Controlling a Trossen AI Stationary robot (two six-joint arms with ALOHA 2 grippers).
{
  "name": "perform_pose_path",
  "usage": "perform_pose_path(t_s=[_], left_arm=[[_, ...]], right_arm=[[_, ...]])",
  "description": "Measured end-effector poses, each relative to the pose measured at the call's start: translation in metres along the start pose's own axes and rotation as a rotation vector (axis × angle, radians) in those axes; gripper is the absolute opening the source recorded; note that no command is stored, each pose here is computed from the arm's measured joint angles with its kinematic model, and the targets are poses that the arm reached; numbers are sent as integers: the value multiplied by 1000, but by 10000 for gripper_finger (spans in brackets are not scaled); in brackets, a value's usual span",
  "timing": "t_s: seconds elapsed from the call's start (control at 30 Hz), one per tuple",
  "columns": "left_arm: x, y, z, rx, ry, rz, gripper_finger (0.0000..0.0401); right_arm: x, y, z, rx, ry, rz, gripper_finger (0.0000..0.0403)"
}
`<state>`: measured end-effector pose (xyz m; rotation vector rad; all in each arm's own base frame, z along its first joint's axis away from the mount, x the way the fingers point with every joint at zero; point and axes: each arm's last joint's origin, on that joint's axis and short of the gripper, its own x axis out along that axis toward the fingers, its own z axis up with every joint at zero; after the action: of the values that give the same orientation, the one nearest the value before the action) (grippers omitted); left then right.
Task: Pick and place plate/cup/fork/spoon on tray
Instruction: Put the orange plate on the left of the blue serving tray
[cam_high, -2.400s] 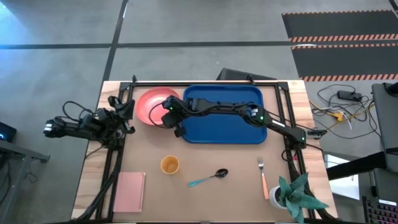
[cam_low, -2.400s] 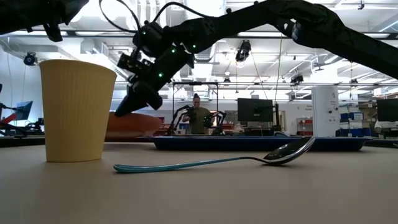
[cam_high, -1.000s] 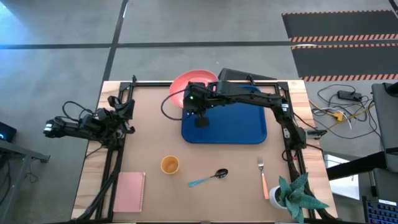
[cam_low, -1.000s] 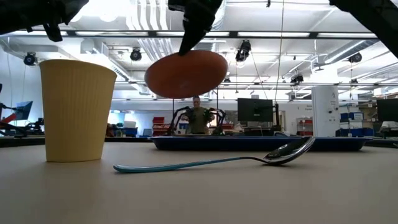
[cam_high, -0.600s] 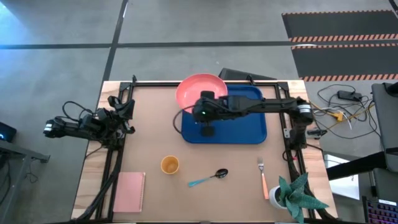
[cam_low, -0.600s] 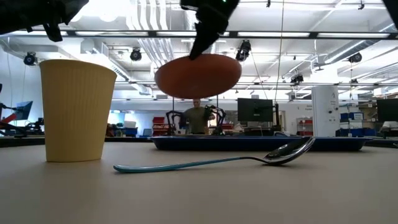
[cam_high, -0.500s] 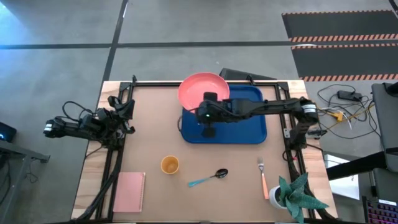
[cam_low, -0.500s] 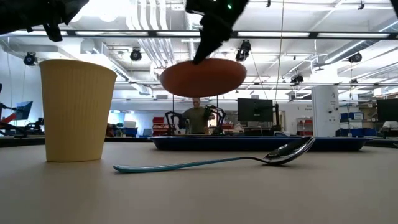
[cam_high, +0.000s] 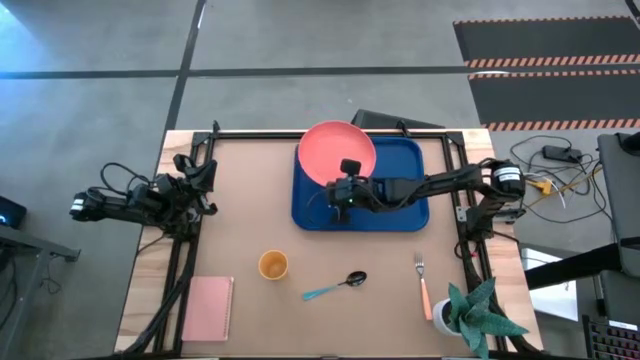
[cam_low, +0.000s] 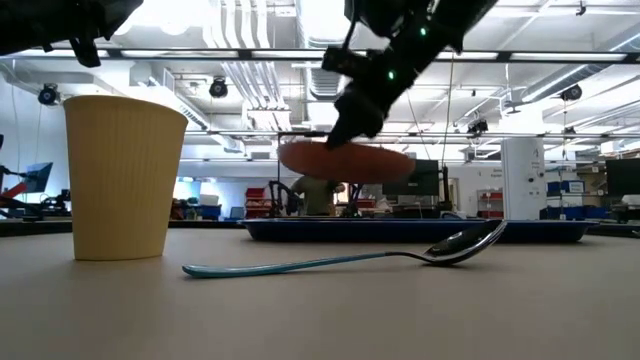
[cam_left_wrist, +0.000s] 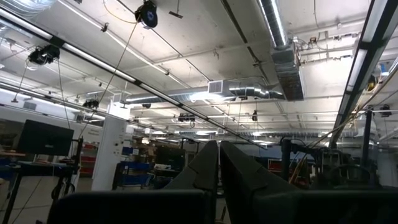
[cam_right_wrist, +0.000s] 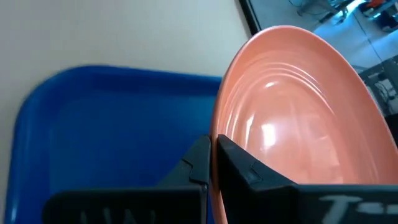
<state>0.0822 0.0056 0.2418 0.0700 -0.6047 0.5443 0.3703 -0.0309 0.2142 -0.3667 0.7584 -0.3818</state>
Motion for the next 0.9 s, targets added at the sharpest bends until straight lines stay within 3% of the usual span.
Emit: perform_pose_path(t_s=[0.37,0.9], left_arm=[[0,0,0,3,0,0,0],[0,0,0,3,1,0,0]], right_arm=[[6,32,-16,-23,3,-23,8],[29,55,-29,-27,72,-14,8]])
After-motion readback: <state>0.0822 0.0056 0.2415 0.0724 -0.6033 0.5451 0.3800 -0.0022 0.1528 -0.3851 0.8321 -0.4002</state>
